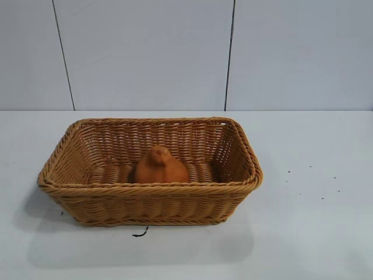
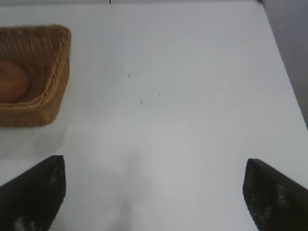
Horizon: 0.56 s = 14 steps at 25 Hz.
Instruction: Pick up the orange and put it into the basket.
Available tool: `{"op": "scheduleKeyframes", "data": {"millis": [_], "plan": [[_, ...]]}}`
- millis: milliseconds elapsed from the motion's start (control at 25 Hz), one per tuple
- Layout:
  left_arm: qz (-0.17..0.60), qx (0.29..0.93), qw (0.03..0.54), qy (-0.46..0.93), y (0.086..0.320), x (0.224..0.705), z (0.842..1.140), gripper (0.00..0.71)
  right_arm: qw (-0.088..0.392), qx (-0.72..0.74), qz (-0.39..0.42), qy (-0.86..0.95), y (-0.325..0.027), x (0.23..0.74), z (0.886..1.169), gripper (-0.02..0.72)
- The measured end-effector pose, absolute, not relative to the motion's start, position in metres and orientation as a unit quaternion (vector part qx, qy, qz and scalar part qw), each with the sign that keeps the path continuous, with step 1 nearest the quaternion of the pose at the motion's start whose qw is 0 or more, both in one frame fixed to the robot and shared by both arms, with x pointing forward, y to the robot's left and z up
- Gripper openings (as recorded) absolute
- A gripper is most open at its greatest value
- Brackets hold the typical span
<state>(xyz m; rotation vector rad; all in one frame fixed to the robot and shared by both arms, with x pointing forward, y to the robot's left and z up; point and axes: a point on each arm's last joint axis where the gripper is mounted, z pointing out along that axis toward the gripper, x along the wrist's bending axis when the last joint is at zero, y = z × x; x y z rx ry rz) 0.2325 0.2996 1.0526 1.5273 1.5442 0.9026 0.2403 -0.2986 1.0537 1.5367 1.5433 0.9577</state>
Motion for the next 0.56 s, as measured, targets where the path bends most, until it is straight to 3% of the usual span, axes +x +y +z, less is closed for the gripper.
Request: {"op": "scheduleKeyframes", "data": {"millis": [560], "plan": [[0.354, 0.599, 0.385, 0.606, 0.2996, 0.2325, 1.0526, 0.696, 0.379, 0.595, 0.381, 0.598, -0.2986, 0.2361, 1.0533, 0.694]]}}
